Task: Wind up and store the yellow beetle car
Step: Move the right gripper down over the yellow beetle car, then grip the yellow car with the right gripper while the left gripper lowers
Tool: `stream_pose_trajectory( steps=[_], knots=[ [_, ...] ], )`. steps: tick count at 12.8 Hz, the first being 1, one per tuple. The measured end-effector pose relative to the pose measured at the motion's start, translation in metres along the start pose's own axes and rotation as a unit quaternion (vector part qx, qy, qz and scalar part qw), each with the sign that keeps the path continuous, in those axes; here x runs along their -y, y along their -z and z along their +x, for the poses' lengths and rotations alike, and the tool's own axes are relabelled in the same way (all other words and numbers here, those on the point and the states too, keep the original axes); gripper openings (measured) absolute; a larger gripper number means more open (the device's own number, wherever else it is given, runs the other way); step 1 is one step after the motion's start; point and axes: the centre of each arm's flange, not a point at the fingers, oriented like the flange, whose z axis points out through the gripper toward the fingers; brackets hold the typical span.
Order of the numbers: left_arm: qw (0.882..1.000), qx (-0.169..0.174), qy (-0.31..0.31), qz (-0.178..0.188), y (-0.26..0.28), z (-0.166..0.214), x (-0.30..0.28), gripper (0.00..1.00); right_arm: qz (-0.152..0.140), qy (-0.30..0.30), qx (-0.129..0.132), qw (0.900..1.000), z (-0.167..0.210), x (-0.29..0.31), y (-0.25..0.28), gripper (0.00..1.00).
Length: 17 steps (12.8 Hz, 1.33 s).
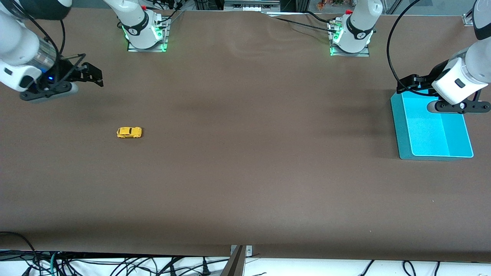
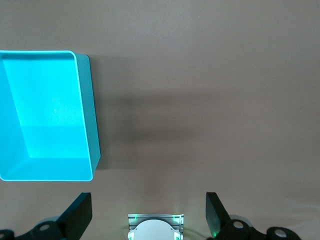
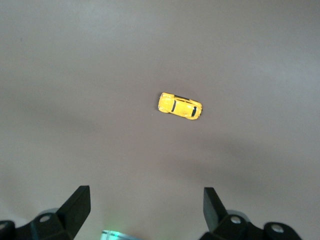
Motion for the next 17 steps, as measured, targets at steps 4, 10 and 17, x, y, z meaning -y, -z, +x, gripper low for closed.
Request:
stream_pose_trajectory(
  steps=[4,10,17],
  knots=[
    [1.000,0.000,0.000,0.000,0.000,0.000,0.000,1.00,-0.001,0.145,-0.001,0.989,-0.001,-0.003,-0.074,1.00],
    [1.000,0.000,-0.009,0.001,0.000,0.000,-0.007,1.00,-0.022,0.380,-0.029,0.924,0.001,-0.011,-0.190,1.00],
    [0.988,0.000,-0.154,0.002,0.000,0.000,-0.010,1.00,-0.041,0.533,-0.052,0.844,0.019,-0.041,-0.289,1.00]
  ],
)
